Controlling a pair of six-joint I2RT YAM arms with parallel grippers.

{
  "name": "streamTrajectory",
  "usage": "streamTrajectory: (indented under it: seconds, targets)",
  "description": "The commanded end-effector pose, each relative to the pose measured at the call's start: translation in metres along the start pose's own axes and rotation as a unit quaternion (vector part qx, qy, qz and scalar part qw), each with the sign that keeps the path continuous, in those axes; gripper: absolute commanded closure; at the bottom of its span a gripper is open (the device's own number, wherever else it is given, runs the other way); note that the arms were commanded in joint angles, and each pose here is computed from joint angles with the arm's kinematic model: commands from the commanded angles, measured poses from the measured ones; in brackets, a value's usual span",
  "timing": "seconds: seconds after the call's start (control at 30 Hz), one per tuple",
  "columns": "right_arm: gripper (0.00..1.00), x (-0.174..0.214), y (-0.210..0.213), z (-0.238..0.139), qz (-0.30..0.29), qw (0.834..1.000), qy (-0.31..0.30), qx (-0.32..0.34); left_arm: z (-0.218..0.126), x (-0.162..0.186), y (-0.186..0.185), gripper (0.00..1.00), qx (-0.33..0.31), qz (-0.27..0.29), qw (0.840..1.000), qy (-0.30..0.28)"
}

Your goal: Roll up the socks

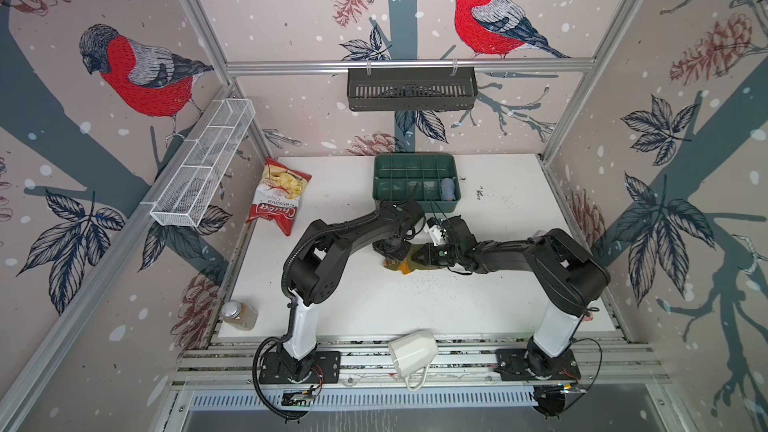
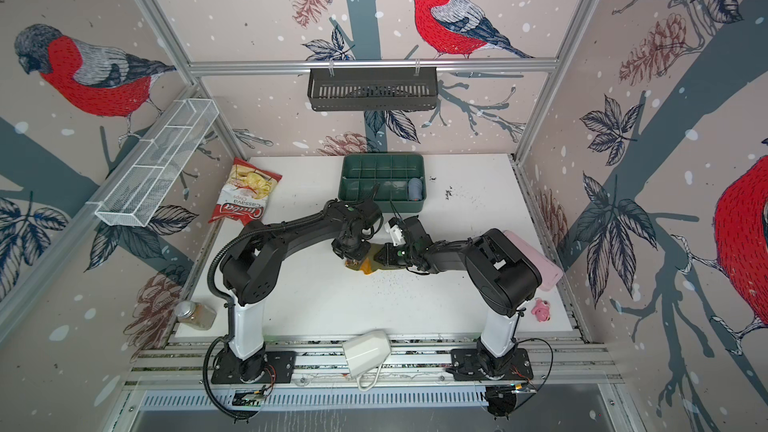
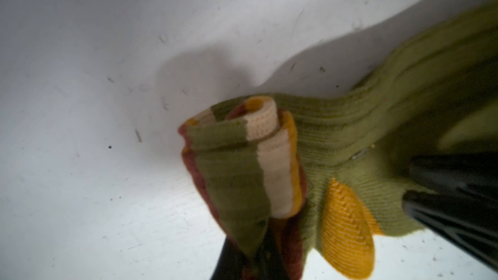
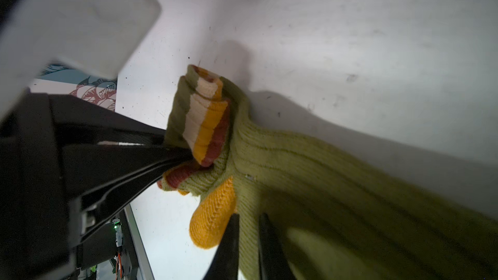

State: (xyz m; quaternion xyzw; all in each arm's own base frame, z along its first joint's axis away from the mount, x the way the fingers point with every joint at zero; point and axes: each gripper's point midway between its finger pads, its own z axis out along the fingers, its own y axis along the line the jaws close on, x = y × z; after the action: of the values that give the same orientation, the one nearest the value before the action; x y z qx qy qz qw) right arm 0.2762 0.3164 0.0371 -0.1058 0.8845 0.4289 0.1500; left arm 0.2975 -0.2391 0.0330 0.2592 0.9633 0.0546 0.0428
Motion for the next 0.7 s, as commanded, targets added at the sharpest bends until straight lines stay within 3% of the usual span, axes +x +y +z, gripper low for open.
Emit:
streamTrajectory:
  seconds: [0.0, 0.17, 0.67]
  targets:
    - [0.84, -0.009, 0.018, -0.003, 0.001, 0.999, -0.018, -0.048, -0.002, 0.016, 0.011, 0.99, -0.049, 0.008, 0.998, 0.042]
    - [0.85, -0.013, 0.03, -0.003, 0.007, 0.996, -0.025, -0.083, -0.012, 0.008, 0.004, 0.97, -0.034, 0.003, 0.999, 0.03]
    - [0.88, -0.012, 0.021, 0.003, 0.026, 0.996, -0.032, -0.083, -0.018, 0.001, -0.01, 0.94, -0.043, 0.016, 0.998, 0.035]
